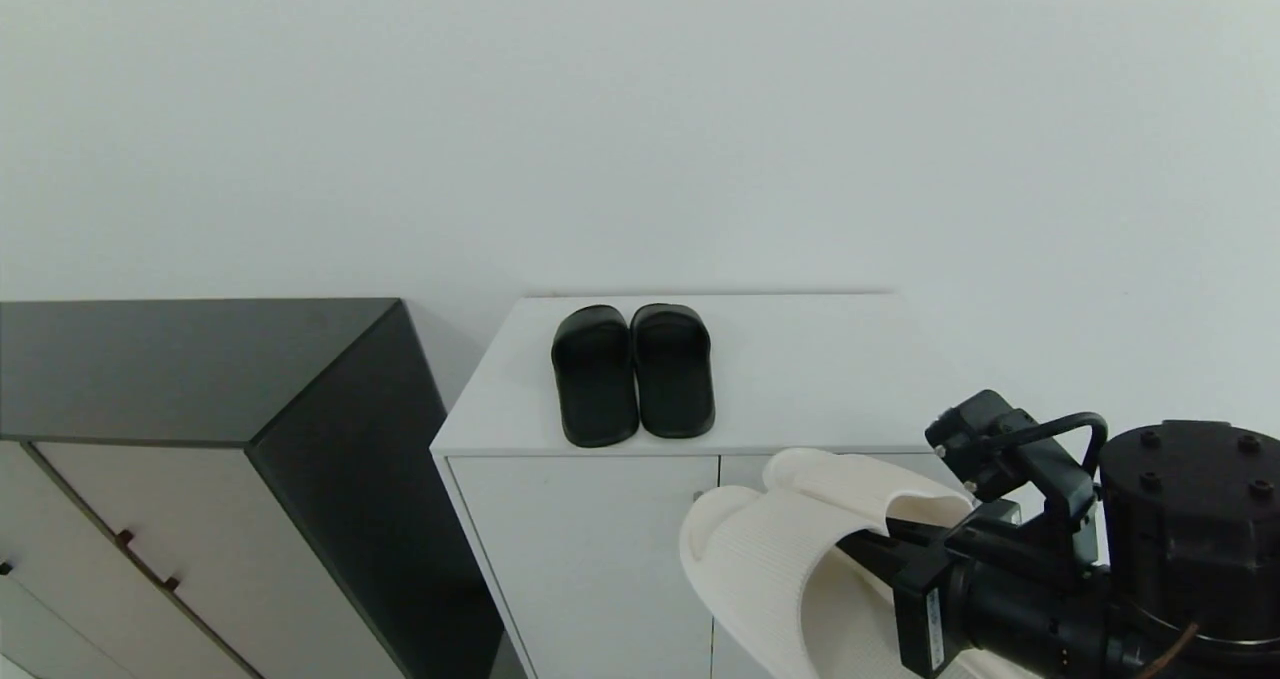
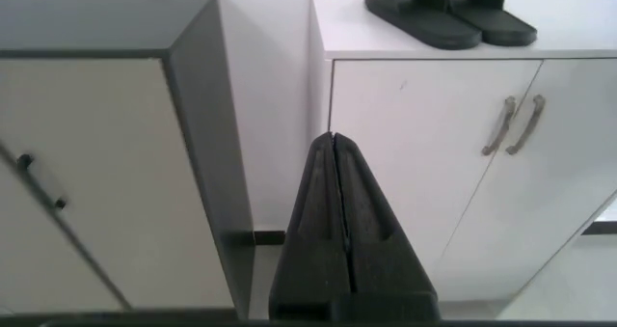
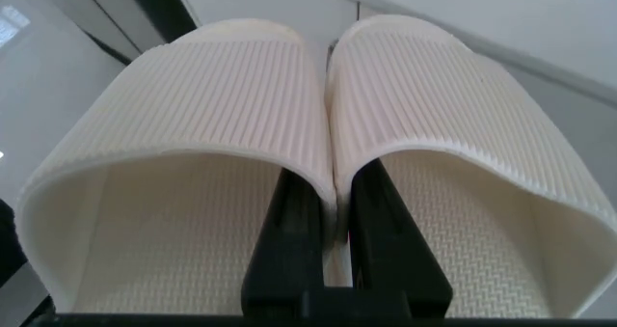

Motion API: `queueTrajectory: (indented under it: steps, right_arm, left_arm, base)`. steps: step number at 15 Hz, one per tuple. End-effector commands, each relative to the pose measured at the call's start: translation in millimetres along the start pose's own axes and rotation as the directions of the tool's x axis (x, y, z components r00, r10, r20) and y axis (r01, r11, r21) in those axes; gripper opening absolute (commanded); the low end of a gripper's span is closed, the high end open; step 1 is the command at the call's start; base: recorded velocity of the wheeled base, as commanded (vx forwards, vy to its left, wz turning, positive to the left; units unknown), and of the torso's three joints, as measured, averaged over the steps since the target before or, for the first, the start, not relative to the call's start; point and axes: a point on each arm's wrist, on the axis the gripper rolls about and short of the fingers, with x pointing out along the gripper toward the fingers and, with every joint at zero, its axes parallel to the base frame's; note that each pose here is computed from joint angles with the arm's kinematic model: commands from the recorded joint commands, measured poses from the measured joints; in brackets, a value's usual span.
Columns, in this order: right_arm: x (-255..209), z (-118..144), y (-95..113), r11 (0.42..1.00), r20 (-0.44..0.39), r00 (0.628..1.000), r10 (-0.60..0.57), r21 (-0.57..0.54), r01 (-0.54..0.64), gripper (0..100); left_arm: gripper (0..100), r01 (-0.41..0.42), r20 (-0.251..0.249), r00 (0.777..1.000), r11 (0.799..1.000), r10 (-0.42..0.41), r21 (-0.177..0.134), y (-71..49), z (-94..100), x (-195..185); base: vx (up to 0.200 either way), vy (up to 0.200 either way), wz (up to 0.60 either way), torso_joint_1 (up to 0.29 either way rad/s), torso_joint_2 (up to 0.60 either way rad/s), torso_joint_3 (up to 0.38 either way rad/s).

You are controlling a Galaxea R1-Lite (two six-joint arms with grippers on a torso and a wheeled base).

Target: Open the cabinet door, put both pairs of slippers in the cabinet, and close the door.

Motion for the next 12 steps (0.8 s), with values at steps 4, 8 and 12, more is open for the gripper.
queueTrajectory:
  steps: [4, 8, 12]
  right_arm:
    - [-8.9, -3.2, -4.4, 0.999, 0.009, 1.0, 0.027, -0.019, -0.026, 0]
    - [-11.4, -5.3, -5.3, 0.999, 0.005, 1.0, 0.028, -0.027, -0.027, 0]
    - [-13.5, -7.2, -6.1, 0.999, 0.002, 1.0, 0.029, -0.027, -0.029, 0]
  left_arm:
    - [0, -0.001, -0.002, 1.0, 1.0, 0.001, -0.003, 0.0, 0.0, 0.1]
    - [0, -0.006, 0.0, 1.0, 1.0, 0.006, 0.006, 0.1, 0.0, 0.0]
    - [0, -0.003, 0.0, 1.0, 1.0, 0.003, 0.005, 0.1, 0.0, 0.0]
  base:
    - [-0.05, 0.0, 0.0, -0.001, 0.0, 0.001]
    - [0.0, 0.0, 0.0, 0.014, 0.0, 0.001]
    - [0.0, 0.0, 0.0, 0.0, 0.0, 0.0]
